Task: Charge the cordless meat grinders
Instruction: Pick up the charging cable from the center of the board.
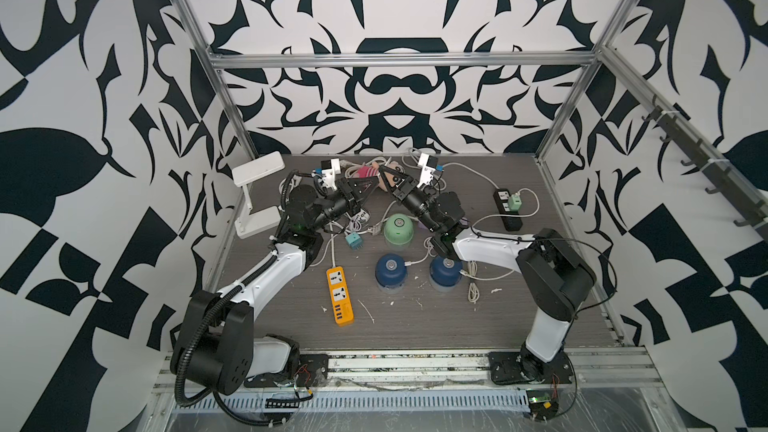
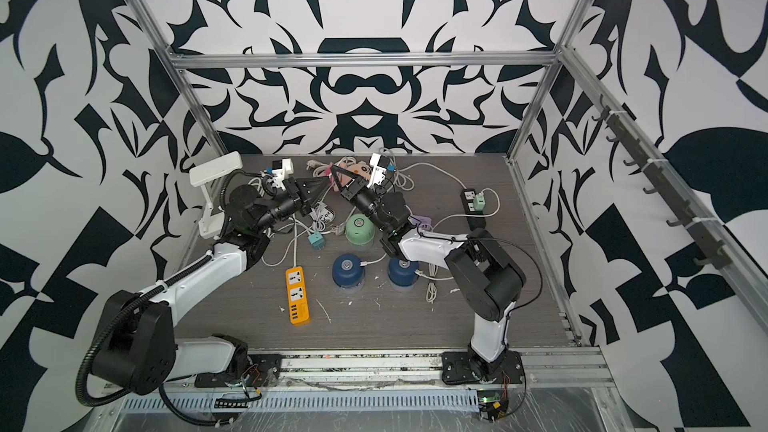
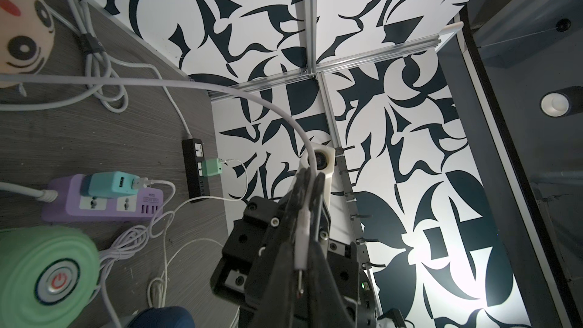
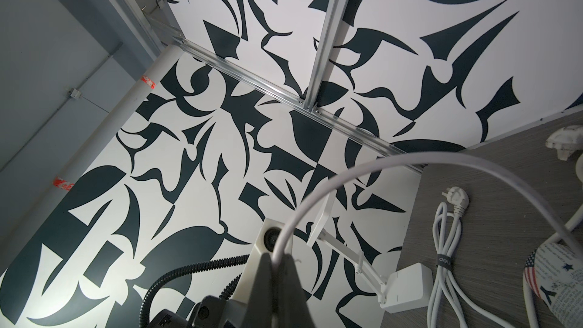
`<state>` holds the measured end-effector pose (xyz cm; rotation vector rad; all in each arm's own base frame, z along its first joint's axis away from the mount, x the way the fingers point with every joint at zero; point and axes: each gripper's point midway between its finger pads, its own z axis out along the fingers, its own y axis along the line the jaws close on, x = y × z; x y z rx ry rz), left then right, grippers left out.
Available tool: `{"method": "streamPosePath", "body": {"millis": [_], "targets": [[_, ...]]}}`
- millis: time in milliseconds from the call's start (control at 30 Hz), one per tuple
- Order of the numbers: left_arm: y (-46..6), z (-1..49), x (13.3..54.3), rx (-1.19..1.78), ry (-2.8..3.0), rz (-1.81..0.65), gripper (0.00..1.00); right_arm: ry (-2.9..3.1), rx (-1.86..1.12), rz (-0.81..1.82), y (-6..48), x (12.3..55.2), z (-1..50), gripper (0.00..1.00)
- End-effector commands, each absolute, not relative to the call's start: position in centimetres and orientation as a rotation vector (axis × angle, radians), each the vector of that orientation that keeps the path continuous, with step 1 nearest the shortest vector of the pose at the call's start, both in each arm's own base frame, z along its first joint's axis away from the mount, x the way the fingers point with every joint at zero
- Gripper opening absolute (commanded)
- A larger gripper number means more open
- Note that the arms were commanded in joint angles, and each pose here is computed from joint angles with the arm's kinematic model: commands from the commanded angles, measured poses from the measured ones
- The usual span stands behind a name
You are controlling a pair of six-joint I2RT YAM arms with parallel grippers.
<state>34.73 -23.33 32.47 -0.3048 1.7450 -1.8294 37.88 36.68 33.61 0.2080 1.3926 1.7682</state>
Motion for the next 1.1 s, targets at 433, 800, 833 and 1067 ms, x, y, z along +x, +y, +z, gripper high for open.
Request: {"method": "streamPosePath", "body": {"millis": [433, 800, 833, 1067], "targets": [[-23.2, 33.7, 33.3, -0.230, 1.849, -1.746, 0.00, 1.500, 0.101, 1.749, 35.0, 35.5, 32.6, 0.72], [-20.4, 30.9, 32.5, -0.226, 2.104, -1.532, 0.00, 2.278, 0.060, 0.687, 23.6, 34.0, 24.8, 0.99], [-20.3, 30.5, 32.5, -0.222, 2.125, -1.513, 0.00, 2.332, 0.049, 0.590, 22.6, 33.7, 24.7, 0.99], [-20.1, 29.7, 32.1, -0.160, 2.228, -1.425, 0.00, 2.369, 0.063, 0.110, 16.7, 32.5, 26.8, 0.99]]}}
